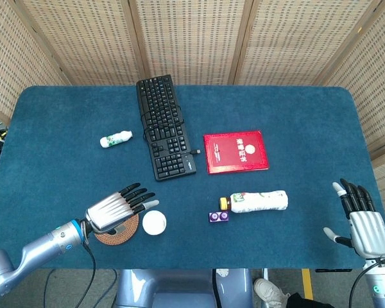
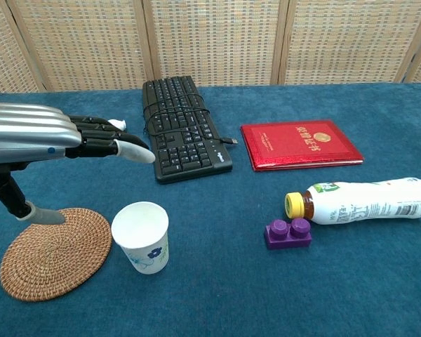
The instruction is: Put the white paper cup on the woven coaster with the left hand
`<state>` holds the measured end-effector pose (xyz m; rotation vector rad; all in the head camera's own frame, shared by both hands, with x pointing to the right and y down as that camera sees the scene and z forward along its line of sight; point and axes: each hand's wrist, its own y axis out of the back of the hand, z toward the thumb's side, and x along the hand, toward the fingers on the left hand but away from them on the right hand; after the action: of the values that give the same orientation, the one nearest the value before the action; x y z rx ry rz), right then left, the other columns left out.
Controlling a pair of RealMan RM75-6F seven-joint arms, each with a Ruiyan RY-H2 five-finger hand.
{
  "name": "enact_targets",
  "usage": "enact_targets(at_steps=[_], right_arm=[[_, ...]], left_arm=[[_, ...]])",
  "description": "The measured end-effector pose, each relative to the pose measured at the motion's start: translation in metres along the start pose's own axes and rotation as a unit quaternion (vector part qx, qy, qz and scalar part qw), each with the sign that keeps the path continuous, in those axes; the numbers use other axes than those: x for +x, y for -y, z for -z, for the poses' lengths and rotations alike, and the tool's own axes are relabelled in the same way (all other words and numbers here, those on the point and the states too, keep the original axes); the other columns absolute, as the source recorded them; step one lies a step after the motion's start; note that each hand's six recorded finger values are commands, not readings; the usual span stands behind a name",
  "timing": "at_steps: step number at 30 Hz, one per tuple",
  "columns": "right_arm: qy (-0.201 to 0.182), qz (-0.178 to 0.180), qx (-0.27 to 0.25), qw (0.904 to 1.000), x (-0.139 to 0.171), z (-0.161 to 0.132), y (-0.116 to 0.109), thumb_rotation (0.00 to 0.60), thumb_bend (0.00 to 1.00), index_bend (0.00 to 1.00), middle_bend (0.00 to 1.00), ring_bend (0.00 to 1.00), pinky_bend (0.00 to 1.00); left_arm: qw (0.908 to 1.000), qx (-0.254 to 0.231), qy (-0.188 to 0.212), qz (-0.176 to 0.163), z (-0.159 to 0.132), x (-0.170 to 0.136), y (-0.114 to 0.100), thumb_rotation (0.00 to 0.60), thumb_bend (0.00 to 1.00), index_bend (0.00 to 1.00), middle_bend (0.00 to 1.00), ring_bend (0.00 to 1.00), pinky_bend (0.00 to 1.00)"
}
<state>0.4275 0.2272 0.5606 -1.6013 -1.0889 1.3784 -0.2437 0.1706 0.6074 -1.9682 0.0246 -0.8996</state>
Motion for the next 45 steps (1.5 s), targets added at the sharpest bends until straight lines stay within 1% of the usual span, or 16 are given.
enact_targets(at_steps=[6, 16, 28, 40, 45], right_arm=[[0.004, -0.001, -0.004, 1.0000, -0.001, 0.003, 0.000, 0.600, 0.08, 0.04, 0.00, 0.00, 0.00], [0.003, 0.000, -0.007, 1.0000, -0.001, 0.004, 0.000, 0.600, 0.08, 0.04, 0.00, 0.00, 0.00], [0.005, 0.003, -0.012, 0.9999, -0.001, 0.006, -0.001, 0.600, 0.08, 0.04, 0.00, 0.00, 0.00], [0.006, 0.006, -0.019, 0.9998, -0.001, 0.008, -0.004, 0.600, 0.08, 0.04, 0.00, 0.00, 0.00], [0.007, 0.006, -0.020, 0.9998, -0.001, 0.009, -0.004, 0.600, 0.08, 0.04, 0.00, 0.00, 0.00]], left_arm=[[0.9998, 0.011, 0.009, 0.014, -0.009, 0.008, 0.000, 0.600, 0.28, 0.01, 0.00, 0.00, 0.00], [0.9989, 0.020, 0.013, 0.039, -0.017, 0.022, 0.011, 0.600, 0.28, 0.01, 0.00, 0.00, 0.00], [0.9980, 0.030, 0.018, 0.052, -0.028, 0.039, 0.019, 0.600, 0.28, 0.02, 0.00, 0.00, 0.00], [0.9972, 0.032, 0.006, 0.067, -0.029, 0.051, 0.027, 0.600, 0.28, 0.20, 0.00, 0.00, 0.00], [0.9970, 0.031, 0.002, 0.072, -0.030, 0.056, 0.030, 0.600, 0.28, 0.23, 0.00, 0.00, 0.00]])
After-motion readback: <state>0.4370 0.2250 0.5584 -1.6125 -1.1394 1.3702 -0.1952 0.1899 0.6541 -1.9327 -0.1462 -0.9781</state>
